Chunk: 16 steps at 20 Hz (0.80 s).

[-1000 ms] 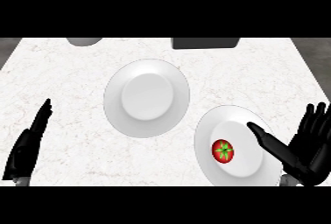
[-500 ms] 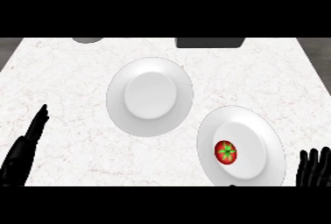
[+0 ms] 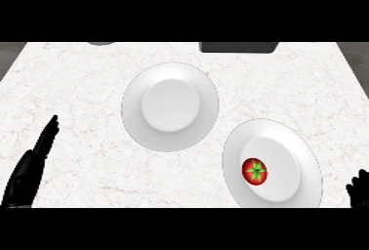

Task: Pick the tomato from the plate and place it in the plate

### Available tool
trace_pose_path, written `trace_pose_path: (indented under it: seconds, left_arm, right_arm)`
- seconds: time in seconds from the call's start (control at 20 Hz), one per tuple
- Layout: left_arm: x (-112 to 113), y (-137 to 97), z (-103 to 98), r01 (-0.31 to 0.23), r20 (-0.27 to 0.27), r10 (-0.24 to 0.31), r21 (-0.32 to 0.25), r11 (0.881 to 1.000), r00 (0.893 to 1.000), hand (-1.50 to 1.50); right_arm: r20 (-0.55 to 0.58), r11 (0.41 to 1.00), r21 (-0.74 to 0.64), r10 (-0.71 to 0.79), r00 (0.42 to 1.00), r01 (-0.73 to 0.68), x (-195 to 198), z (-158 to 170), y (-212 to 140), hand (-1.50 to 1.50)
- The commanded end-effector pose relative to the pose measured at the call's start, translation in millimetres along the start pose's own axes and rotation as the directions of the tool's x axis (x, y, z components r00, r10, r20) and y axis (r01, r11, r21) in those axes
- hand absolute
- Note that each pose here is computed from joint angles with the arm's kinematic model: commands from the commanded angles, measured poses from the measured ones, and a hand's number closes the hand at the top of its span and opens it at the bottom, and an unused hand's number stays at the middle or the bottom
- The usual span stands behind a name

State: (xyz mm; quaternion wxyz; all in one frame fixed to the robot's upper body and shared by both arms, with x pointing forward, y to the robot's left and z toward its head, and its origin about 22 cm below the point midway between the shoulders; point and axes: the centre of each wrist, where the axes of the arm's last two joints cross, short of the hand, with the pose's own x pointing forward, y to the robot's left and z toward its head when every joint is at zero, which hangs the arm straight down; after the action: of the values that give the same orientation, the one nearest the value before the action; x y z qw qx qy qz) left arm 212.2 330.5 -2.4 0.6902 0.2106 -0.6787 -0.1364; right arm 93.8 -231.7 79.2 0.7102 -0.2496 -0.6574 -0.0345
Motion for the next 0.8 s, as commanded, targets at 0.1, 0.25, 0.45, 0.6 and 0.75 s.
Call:
trace_pose_path:
  seconds: [0.1, 0.25, 0.45, 0.6, 0.75]
  left_arm:
    - [15.7, -1.6, -8.4, -0.006, 0.027, 0.006, 0.004, 1.000, 1.000, 0.00]
    - [-7.5, 8.0, 1.3, -0.004, 0.005, 0.004, -0.019, 1.000, 1.000, 0.00]
    - [-3.1, 4.9, -8.6, -0.024, -0.007, 0.024, -0.018, 1.000, 1.000, 0.00]
    - [-4.8, -6.2, 2.4, -0.003, -0.006, 0.003, -0.002, 1.000, 1.000, 0.00]
    - [-5.7, 1.8, 10.8, -0.006, 0.010, 0.006, -0.003, 1.000, 1.000, 0.00]
  right_arm:
    - [-0.144, 0.981, 0.135, 0.159, 0.977, -0.140, 14.2, -31.3, 3.5, -1.50]
    - [-0.168, 0.968, 0.183, 0.204, 0.964, -0.173, 35.6, -50.5, 3.4, -1.50]
    - [-0.231, 0.928, 0.296, 0.301, 0.925, -0.228, 11.4, -65.2, 23.1, -1.50]
    - [-0.224, 0.873, 0.373, 0.413, 0.883, -0.313, 13.5, -69.5, 20.7, -1.50]
    - [-0.210, 0.859, 0.414, 0.413, 0.886, -0.302, 24.5, -81.7, 17.1, -1.50]
